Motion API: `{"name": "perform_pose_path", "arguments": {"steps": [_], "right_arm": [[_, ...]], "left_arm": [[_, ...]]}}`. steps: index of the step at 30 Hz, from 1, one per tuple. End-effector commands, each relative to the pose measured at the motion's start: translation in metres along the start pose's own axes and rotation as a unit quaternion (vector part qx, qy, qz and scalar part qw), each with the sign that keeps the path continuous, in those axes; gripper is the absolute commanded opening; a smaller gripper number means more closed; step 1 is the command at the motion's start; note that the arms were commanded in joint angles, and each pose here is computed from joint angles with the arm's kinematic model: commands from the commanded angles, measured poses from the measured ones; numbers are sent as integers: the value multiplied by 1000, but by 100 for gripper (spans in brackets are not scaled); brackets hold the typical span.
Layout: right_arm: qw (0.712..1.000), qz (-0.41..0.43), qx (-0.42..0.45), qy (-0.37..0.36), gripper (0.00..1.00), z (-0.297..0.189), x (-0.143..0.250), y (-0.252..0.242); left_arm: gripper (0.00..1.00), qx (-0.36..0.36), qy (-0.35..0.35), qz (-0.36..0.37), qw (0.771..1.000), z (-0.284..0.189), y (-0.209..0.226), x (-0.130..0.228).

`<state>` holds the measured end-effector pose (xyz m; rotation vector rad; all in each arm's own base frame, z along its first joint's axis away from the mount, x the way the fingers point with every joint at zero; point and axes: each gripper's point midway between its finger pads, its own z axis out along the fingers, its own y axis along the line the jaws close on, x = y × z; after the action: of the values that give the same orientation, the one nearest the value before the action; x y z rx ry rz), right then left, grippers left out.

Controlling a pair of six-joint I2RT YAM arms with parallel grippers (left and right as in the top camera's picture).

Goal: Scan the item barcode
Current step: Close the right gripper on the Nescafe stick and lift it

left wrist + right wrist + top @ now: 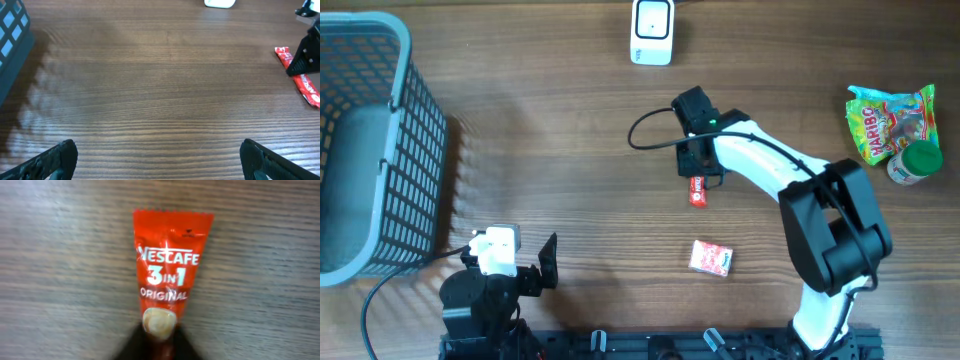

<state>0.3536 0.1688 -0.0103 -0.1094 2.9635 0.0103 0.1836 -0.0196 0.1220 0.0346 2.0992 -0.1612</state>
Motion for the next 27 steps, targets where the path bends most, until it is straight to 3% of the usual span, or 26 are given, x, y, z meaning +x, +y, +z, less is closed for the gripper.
{"name": "perform_pose_path", "arguments": {"steps": [1,4,6,11,15,18,20,24,27], "right_arm": [[985,28,-40,167,4,54,85,9],[964,49,-137,225,4,31,94,42],[921,85,-241,295,4,-10,97,74],[843,142,-363,371,4,-65,93,103],[851,129,-372,347,4,-59,85,103],[834,70,-468,284,4,-70,60,125],[801,32,-545,248,4,-88,44,143],[667,-87,-718,182,5,-156,25,166],[653,-131,-730,156,5,-164,19,175]], "left_arm": [[100,1,-2,7,1000,1,0,1],[100,1,-2,7,1000,1,0,1],[100,1,-2,7,1000,1,0,1],[100,1,-2,7,1000,1,0,1],[100,1,-2,7,1000,1,0,1],[100,1,-2,7,1000,1,0,1],[100,1,-2,7,1000,1,0,1],[100,1,-2,7,1000,1,0,1],[100,1,-2,7,1000,1,0,1]]}}
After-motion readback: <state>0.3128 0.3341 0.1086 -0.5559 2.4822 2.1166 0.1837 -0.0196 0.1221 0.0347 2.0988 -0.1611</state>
